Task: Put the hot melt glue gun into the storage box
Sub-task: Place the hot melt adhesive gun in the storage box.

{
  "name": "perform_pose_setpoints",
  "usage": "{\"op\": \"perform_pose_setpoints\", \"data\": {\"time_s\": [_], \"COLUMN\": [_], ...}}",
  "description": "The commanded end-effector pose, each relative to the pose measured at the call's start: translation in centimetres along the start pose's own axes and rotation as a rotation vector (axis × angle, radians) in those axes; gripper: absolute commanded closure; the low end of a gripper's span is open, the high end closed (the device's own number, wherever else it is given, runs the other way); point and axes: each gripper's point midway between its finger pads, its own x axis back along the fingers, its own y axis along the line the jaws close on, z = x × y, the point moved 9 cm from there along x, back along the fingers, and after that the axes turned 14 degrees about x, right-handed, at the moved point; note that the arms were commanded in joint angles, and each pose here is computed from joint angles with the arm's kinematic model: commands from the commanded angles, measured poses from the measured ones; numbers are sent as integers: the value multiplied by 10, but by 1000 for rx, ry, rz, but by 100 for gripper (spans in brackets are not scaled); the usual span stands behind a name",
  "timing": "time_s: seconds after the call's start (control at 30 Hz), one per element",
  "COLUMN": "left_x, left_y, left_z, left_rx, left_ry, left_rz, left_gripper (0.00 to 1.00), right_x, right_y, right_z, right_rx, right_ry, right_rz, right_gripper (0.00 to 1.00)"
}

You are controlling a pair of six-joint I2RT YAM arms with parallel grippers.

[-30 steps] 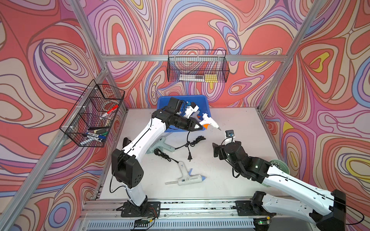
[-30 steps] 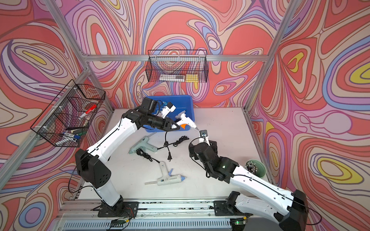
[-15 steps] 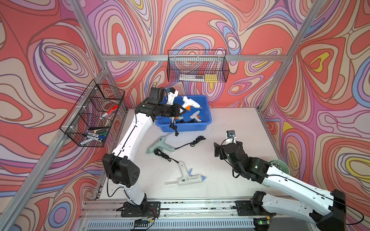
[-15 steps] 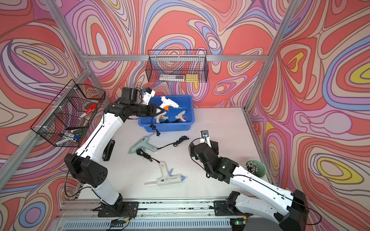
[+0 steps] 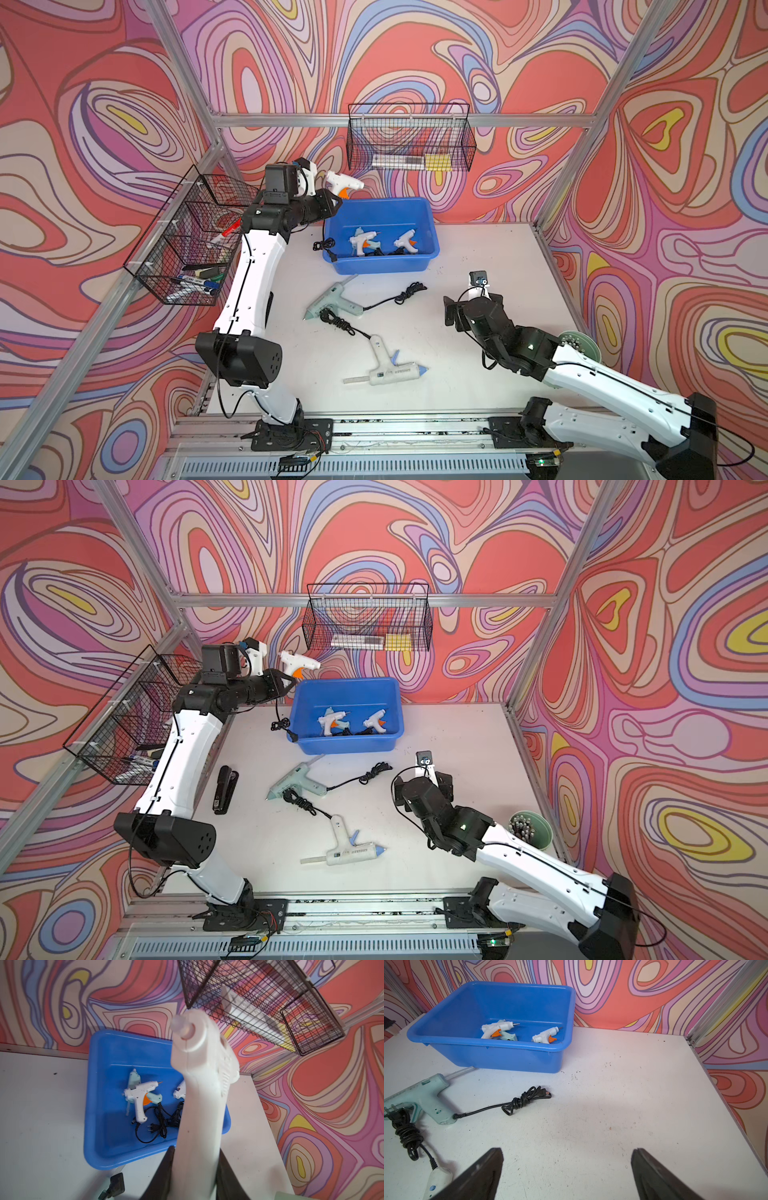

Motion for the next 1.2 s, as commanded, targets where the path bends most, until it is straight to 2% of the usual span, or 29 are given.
{"op": "perform_pose_setpoints", "data": {"time_s": [0.0,0.17,0.4,0.63,0.83,1.17], "left_x": [-2,-19,-51,-85,-115,-169], "left_y": [13,17,26,32,31,45], "left_z": [-11,-28,-39,-37,-28,11], "left_rx": [28,58,121,202,237,248], "left_ry": [-65,-114,-114,-99,-65,56], "left_rz": [-156,-216,-244,-172,-116,-122], "left_gripper": [100,100,100,100,100,100], "right_x": [-3,-6,-7,-8,-11,-10], "right_y": [2,5,6,7,10,10], "right_z": [2,3,5,5,7,8], "right_rx": [4,12,8,6,4,-7], "right_ry": [0,6,10,11,19,17], "right_rz": [7,3,1,-2,-9,-14], "right_gripper": [2,2,2,2,2,2]}}
